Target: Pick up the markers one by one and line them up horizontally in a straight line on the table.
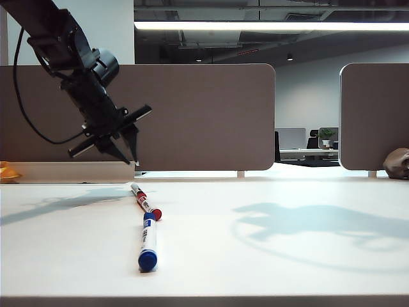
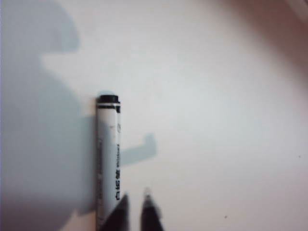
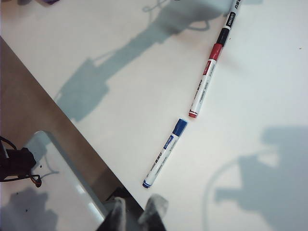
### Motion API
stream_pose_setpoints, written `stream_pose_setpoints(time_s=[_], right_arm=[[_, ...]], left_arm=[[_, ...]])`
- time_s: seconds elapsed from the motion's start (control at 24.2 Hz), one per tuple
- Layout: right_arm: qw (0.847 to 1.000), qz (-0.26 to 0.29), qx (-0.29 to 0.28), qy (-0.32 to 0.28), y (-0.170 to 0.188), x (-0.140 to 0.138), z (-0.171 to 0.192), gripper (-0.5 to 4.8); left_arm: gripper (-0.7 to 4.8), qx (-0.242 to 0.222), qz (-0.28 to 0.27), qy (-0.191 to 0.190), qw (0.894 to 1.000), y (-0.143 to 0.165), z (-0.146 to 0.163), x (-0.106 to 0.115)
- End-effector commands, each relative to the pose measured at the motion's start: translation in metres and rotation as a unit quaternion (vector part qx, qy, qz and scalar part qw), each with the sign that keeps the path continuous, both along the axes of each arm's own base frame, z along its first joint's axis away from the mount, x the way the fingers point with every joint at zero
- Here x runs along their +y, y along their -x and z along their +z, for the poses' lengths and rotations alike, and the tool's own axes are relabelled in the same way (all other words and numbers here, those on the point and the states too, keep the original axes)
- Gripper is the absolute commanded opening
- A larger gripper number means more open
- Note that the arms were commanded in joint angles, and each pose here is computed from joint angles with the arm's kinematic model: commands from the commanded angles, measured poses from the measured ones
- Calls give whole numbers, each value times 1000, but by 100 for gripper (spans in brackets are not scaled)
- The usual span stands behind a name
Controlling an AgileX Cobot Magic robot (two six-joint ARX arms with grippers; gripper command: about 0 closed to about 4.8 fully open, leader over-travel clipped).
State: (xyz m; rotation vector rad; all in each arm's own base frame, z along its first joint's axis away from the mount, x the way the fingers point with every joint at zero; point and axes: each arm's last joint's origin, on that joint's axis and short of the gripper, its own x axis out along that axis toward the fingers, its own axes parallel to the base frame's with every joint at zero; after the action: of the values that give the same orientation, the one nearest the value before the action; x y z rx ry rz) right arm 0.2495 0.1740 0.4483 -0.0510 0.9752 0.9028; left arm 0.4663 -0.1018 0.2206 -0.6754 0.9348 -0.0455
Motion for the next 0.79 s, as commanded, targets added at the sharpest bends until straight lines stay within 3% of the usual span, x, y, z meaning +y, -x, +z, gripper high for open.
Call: stream_pose_setpoints(time_s=[0.04,0.33,0.54,0.79], right_arm=[[1000,0,-8,-6,1,-1,3,63],[1000,0,-8,-6,1,-1,3,63],[1000,0,-8,-6,1,-1,3,63],[1000,0,-8,-6,1,-1,3,63]], left_arm=[[4,-10,7,-11,1000,4,12,1],[-4,-5,9,-96,995,25,41,9],[-4,-35,5,-100,994,29,55,10],[-4,-35,5,-100,994,28,55,9]])
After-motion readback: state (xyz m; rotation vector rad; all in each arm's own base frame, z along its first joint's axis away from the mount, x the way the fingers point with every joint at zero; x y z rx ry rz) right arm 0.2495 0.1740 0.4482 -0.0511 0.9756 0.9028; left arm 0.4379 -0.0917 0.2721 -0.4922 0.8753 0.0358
